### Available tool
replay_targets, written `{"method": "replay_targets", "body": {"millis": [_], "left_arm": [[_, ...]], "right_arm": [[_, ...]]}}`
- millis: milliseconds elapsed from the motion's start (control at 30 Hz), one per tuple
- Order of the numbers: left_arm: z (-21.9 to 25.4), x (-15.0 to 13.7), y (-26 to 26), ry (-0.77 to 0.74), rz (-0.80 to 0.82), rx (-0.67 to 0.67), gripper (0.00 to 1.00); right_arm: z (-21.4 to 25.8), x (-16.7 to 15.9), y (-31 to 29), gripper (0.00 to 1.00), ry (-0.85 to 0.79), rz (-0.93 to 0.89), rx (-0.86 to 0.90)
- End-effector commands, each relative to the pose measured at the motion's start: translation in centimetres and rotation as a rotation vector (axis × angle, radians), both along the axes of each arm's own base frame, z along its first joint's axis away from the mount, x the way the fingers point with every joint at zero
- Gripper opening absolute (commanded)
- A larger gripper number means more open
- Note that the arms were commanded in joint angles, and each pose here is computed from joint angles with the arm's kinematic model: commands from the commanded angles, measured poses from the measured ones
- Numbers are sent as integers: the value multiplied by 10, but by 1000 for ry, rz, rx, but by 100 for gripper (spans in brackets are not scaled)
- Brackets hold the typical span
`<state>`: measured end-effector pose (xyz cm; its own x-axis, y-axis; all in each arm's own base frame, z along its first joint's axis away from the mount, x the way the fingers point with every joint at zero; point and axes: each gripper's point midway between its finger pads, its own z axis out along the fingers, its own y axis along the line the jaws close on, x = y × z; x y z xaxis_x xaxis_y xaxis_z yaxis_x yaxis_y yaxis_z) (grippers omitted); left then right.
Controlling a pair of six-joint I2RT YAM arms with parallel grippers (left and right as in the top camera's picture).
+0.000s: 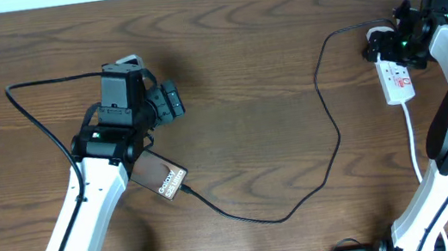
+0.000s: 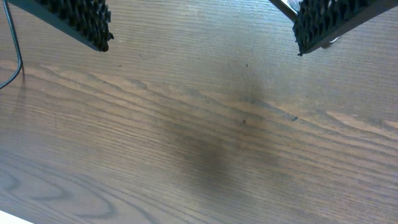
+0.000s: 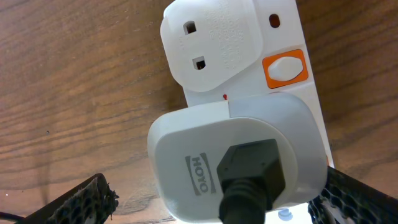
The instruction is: Plug charger to phone and switch on socket
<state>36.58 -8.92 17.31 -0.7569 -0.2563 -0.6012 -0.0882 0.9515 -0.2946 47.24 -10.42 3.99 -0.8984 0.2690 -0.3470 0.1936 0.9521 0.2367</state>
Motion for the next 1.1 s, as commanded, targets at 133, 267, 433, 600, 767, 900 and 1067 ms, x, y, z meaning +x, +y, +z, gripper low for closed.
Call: {"method": "replay_targets", "body": {"millis": [133,267,433,600,767,900,1067], "left_arm": [[6,4,0,-11,12,1,92],[6,4,0,-12,12,0,92],[6,4,0,-11,12,1,92],[6,4,0,-12,12,0,92],[6,4,0,-11,12,1,92],[6,4,0,-12,12,0,92],[6,4,0,-11,12,1,92]], "right_arm": [[-6,-3,66,94,7,105,228],[-6,-3,68,94,7,109,240],[-8,-6,72,94,9,114,254],[-15,-10,73,94,19,109,259],[-20,-14,80,94,17,113,299],[-23,-16,83,94,22,106,315],[-25,-19,84,93,34,103,321]]}}
